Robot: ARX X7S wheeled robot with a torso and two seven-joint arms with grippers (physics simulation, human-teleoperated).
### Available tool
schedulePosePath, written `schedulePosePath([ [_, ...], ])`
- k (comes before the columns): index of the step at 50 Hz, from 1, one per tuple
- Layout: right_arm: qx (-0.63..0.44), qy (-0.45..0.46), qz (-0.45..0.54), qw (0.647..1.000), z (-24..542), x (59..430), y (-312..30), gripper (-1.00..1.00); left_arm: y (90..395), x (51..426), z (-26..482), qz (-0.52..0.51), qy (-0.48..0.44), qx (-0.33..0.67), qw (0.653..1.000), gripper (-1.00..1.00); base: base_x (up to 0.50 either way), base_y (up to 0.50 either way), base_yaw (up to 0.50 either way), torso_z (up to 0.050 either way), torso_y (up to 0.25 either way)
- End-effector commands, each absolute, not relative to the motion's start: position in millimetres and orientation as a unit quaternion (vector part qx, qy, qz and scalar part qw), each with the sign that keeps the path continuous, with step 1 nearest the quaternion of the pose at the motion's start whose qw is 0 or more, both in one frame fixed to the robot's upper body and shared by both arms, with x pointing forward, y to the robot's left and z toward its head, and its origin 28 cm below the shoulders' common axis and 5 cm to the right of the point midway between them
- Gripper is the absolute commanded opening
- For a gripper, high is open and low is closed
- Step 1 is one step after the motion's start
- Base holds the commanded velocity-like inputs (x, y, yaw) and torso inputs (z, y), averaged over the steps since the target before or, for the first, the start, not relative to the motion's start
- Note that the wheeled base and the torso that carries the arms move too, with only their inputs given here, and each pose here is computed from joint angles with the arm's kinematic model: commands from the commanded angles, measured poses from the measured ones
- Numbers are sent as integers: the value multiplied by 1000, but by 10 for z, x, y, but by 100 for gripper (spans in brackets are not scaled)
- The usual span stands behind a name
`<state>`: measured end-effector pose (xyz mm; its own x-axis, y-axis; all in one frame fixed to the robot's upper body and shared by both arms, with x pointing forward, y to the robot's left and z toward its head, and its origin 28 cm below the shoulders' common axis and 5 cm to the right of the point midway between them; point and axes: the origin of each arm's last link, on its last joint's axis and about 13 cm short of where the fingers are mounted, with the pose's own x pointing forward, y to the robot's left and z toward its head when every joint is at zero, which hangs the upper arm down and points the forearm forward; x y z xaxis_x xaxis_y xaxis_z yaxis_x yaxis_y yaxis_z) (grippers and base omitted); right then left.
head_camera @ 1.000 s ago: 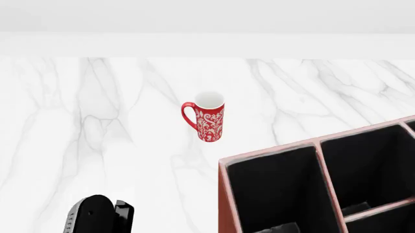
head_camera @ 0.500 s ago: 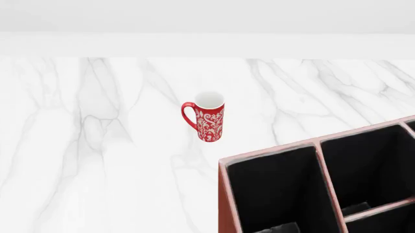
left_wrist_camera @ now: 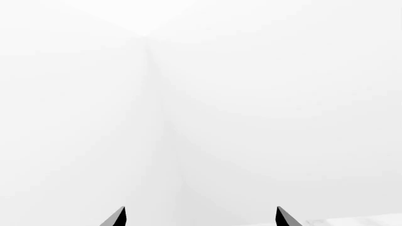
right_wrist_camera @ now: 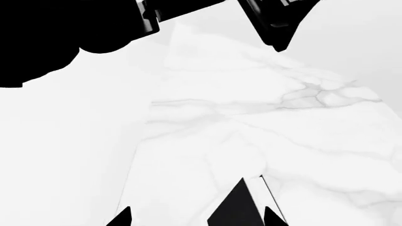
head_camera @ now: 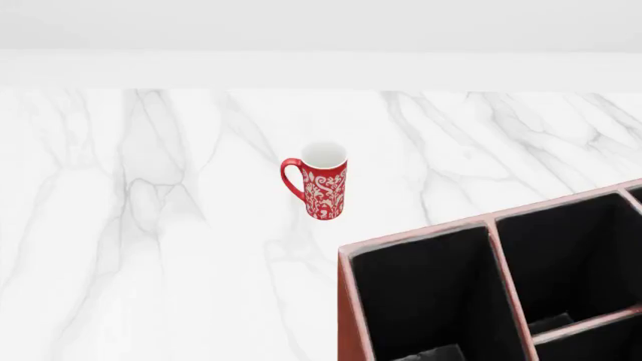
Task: Pick up the book and place it in the left compartment of the caddy.
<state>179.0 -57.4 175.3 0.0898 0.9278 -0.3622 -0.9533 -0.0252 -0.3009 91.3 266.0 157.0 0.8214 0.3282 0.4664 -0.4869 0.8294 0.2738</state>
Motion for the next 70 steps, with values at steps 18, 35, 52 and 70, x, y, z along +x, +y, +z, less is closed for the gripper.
schedulePosePath([
  [18,-244,32,640,728,1766,1766,-840,100,2648,927,1568,217,-202,195,935,100,0,0,0,0,0],
  [35,-231,39,612,755,1702,1884,-951,100,2650,933,1570,218,-202,197,934,100,0,0,0,0,0],
  [52,-212,70,575,787,1533,2150,-1043,100,2646,945,1571,217,-201,198,935,100,0,0,0,0,0],
  [70,-201,80,558,801,1434,2396,-980,100,2640,972,1573,215,-197,198,936,100,0,0,0,0,0],
])
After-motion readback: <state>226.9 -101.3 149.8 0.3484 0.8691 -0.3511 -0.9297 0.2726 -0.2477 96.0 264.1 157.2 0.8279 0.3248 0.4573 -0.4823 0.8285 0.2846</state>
